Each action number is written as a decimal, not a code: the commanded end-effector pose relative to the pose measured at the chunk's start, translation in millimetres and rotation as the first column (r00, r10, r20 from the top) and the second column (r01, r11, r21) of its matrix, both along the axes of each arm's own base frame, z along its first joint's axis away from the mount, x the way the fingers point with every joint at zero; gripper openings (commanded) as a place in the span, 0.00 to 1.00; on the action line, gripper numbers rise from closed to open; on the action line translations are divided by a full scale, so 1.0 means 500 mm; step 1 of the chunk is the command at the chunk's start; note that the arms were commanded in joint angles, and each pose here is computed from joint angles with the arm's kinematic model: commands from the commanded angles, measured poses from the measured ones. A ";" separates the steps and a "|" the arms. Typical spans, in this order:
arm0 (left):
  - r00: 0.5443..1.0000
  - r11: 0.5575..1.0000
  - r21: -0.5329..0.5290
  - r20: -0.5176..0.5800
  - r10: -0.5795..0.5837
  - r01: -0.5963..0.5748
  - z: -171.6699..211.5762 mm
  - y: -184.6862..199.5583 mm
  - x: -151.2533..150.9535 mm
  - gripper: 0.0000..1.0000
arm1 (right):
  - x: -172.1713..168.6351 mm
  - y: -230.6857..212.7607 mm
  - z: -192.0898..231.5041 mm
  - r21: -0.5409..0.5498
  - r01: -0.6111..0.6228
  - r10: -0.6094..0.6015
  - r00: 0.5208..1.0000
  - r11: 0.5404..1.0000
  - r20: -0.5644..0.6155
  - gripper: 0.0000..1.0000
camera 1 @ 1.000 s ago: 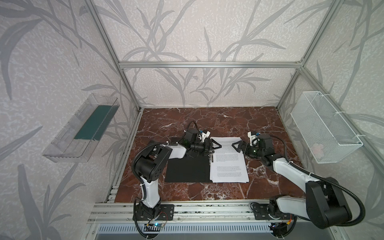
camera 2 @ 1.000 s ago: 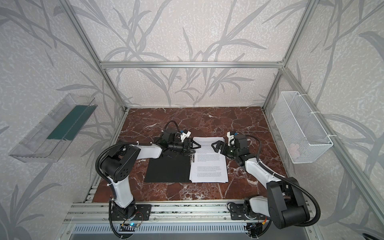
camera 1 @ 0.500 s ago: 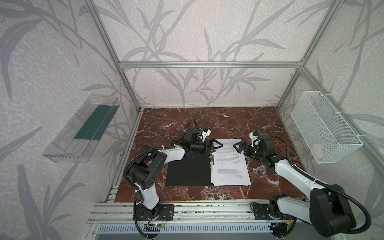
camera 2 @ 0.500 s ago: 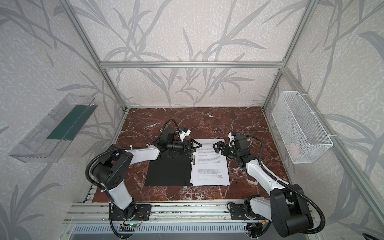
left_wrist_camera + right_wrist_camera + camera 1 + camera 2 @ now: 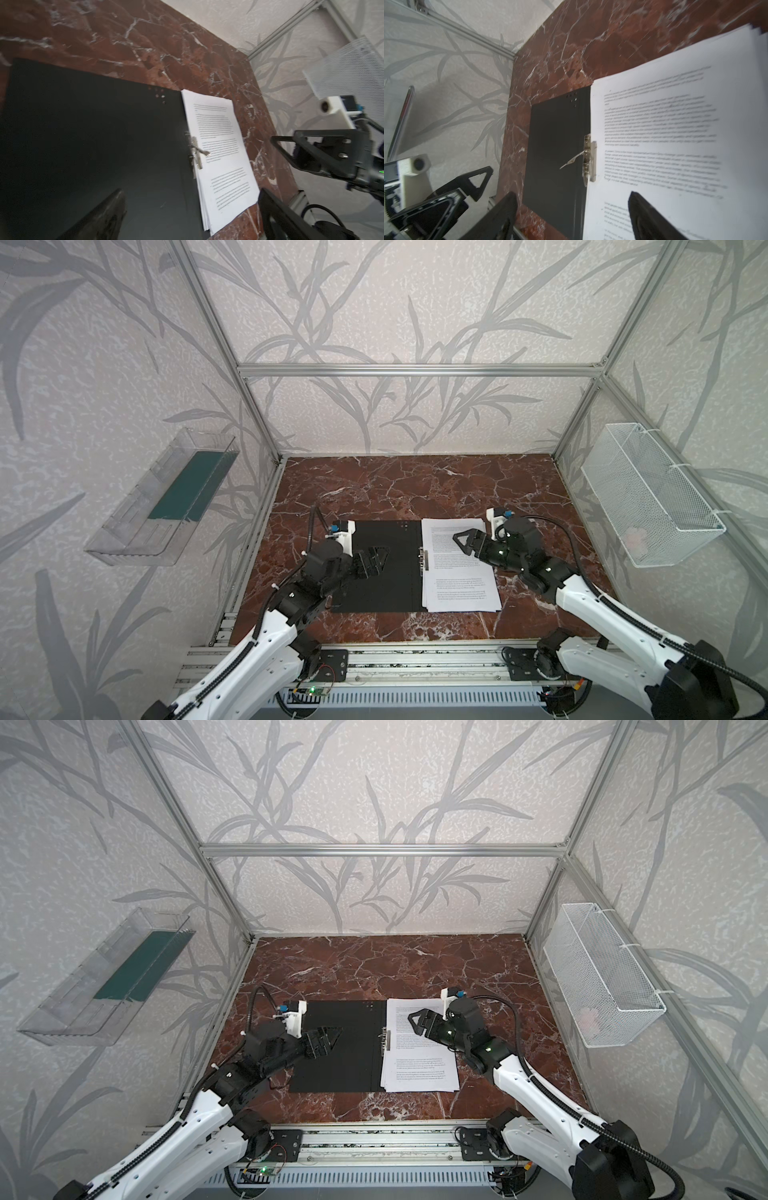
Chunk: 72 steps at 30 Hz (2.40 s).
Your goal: Put the files into the folder
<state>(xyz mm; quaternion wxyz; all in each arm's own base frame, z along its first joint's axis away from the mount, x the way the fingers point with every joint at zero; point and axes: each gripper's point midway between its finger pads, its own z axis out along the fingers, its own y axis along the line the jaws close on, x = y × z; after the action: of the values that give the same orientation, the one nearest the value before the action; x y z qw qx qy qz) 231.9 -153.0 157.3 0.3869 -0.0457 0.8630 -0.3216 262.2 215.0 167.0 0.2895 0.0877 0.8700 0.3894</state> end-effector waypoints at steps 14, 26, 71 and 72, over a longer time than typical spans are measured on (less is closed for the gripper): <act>0.971 0.984 0.154 -0.206 0.124 -0.092 -0.237 0.062 -0.037 0.99 | 0.012 0.184 -0.110 -0.019 0.128 -0.128 0.956 0.992 -0.264 0.37; 0.970 0.986 0.143 -0.216 0.111 -0.081 -0.247 0.058 -0.042 0.99 | 0.039 0.195 -0.120 -0.054 0.175 -0.183 0.944 0.983 -0.276 0.30; 0.975 0.991 0.122 -0.206 0.087 -0.062 -0.244 0.050 -0.044 0.99 | 0.025 0.198 -0.173 -0.102 0.174 -0.197 0.931 0.980 -0.308 0.20; 0.975 0.991 0.123 -0.207 0.086 -0.062 -0.244 0.051 -0.044 0.99 | 0.025 0.197 -0.175 -0.103 0.175 -0.199 0.930 0.979 -0.310 0.20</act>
<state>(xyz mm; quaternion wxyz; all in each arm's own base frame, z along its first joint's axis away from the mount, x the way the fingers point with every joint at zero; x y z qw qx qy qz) 214.2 -130.7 42.2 0.3188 -0.0868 0.9081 -0.2572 277.1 313.3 87.8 0.1887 0.2178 0.9048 0.3135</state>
